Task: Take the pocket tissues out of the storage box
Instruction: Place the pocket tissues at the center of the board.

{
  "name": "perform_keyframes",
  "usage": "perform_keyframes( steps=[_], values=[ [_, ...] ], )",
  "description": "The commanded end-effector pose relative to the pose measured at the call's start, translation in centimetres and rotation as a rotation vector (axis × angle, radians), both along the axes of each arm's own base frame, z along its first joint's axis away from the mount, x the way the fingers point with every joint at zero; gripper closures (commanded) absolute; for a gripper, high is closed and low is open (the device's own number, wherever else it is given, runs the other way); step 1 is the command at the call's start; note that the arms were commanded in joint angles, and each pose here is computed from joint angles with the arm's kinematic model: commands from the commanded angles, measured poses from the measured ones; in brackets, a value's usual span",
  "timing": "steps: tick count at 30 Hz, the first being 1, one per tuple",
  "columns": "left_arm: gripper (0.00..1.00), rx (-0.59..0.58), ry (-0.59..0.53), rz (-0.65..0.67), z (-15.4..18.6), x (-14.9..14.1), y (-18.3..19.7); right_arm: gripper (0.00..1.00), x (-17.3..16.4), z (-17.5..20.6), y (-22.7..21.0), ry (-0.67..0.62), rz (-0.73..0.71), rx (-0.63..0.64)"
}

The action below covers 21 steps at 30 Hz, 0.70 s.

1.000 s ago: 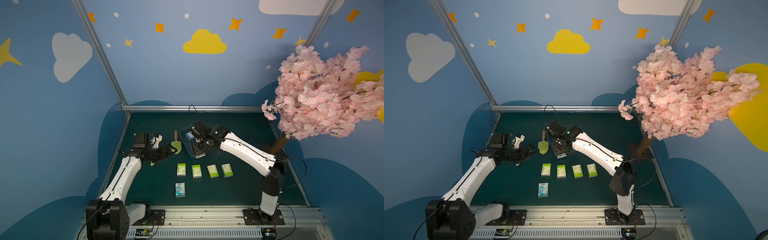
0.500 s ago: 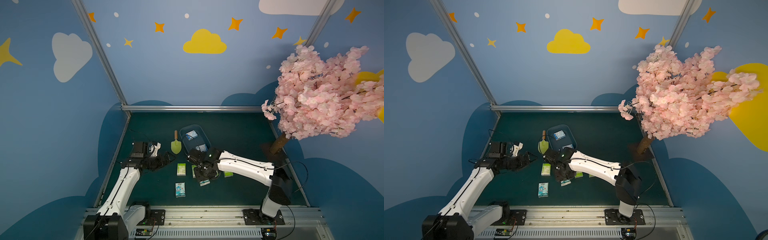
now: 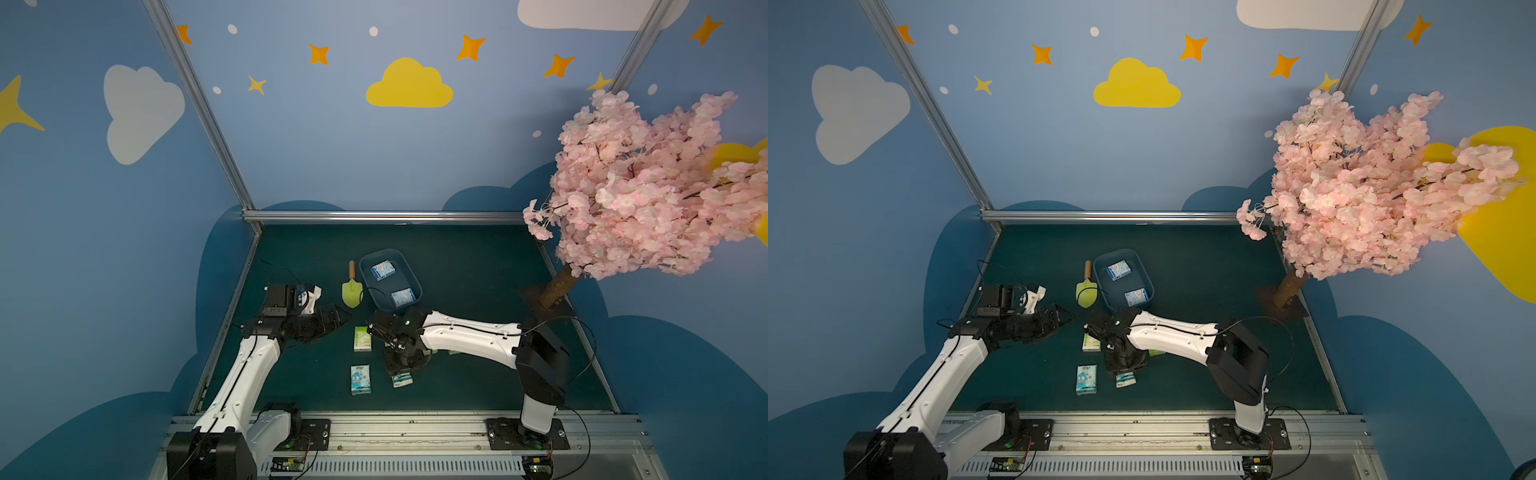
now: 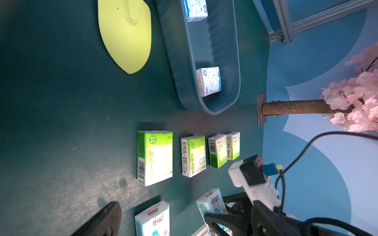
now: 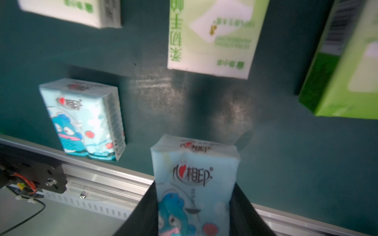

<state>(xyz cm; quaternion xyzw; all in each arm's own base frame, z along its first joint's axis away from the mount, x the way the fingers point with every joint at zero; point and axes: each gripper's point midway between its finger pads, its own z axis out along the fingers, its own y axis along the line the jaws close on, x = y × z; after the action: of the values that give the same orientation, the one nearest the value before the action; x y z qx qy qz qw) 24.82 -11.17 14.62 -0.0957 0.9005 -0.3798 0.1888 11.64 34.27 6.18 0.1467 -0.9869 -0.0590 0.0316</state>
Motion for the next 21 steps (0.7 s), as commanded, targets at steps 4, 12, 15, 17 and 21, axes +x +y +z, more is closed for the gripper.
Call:
perform_keyframes(
  steps=[4,12,15,17,21],
  values=[
    [0.0,0.011,-0.015,-0.009,-0.2,0.0,0.1,0.53,-0.2,-1.3,0.5,0.019,-0.013,-0.033],
    [0.0,0.002,-0.004,-0.016,-0.5,0.0,0.0,0.53,0.4,-2.3,0.5,0.005,-0.02,-0.06],
    [0.0,-0.004,0.002,-0.019,-0.5,0.1,-0.1,0.53,1.0,-2.5,1.0,-0.006,-0.023,-0.051],
    [0.0,-0.007,0.004,-0.023,-0.6,0.0,-0.2,0.53,1.4,-2.7,1.2,-0.008,-0.028,-0.041],
    [0.0,-0.007,0.003,-0.022,-0.6,0.1,-0.2,0.53,1.4,-3.2,1.1,-0.004,-0.04,-0.052]
  ],
)
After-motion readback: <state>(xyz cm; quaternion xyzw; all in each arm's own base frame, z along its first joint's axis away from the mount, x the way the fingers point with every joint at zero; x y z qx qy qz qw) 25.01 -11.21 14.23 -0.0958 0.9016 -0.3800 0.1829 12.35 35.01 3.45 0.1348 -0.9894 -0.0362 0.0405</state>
